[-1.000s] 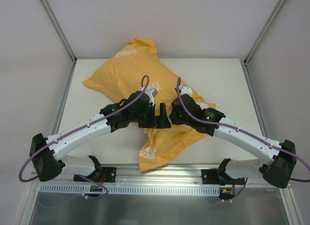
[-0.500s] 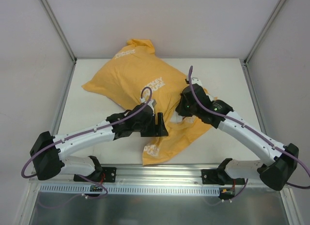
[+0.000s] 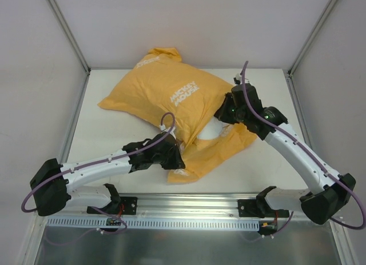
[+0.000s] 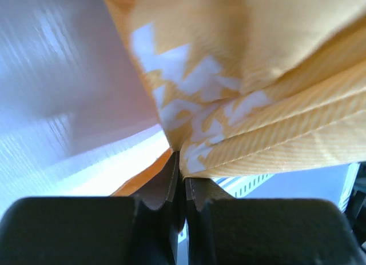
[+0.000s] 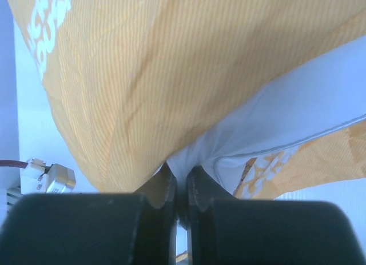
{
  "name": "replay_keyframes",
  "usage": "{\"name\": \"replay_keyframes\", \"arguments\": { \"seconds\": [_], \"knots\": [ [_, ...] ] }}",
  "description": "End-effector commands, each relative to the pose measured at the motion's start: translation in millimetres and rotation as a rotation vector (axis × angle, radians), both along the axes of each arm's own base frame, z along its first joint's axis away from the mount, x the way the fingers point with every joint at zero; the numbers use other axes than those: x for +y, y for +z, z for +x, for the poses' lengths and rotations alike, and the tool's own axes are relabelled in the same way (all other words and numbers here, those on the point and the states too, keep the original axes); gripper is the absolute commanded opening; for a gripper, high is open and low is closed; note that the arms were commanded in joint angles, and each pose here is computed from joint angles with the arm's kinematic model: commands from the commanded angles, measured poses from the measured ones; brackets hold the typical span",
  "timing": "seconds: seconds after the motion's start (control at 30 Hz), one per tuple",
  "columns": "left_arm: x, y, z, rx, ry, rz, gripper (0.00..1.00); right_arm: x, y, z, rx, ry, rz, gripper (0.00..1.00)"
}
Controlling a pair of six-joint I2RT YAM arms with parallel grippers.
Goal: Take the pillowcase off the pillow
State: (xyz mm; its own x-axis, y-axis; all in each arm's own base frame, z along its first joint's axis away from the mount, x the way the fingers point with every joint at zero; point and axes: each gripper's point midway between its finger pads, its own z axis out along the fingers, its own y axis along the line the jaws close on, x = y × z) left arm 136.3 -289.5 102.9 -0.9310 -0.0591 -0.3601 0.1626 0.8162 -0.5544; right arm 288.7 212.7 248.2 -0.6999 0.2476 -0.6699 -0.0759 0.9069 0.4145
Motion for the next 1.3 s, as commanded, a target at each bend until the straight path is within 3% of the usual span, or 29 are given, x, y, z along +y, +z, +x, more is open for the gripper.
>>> {"name": "replay_keyframes", "arguments": {
  "seconds": [0.0,0.3,0.43,0.67,0.87,1.03,1.1,1.13,1.23,1.27],
  "knots": [
    [28.3,-15.5,6.2,0.008,0.094,0.069,0.00,-24.1,109.1,15.5,-0.286,-0.092,0.220,0.01],
    [63.3,-41.8,50.7,0.011,0.215,0.189,0.00,-48.8,138.2,10.1,-0.331,-0.110,0.257,0.01],
    [63.8,-58.1,48.2,0.054,0.192,0.235,0.00,-51.6,141.2,25.9,-0.317,-0.127,0.265,0.01],
    [76.4,-61.2,61.7,0.109,0.286,0.213,0.00,-47.3,149.5,18.6,-0.315,-0.047,0.269,0.01],
    [116.0,-44.7,101.9,0.107,0.413,0.144,0.00,-91.5,105.7,-31.2,-0.279,-0.081,0.155,0.01],
    [137.7,-25.9,114.1,0.073,0.448,0.082,0.00,-128.4,22.4,-62.3,-0.112,-0.157,0.084,0.01],
    [129.2,-10.6,116.1,0.053,0.398,0.043,0.11,-123.9,5.0,-68.2,-0.066,-0.133,0.099,0.01],
    [123.3,0.7,112.1,0.052,0.369,0.006,0.31,-123.0,-8.7,-70.6,-0.032,-0.129,0.097,0.01],
    [116.1,51.0,117.3,-0.065,0.335,-0.069,0.69,-118.1,-24.5,-76.0,0.002,-0.088,0.096,0.01],
    [114.3,66.3,118.7,-0.108,0.320,-0.081,0.72,-116.8,-26.8,-77.2,0.005,-0.076,0.097,0.01]
  ]
}}
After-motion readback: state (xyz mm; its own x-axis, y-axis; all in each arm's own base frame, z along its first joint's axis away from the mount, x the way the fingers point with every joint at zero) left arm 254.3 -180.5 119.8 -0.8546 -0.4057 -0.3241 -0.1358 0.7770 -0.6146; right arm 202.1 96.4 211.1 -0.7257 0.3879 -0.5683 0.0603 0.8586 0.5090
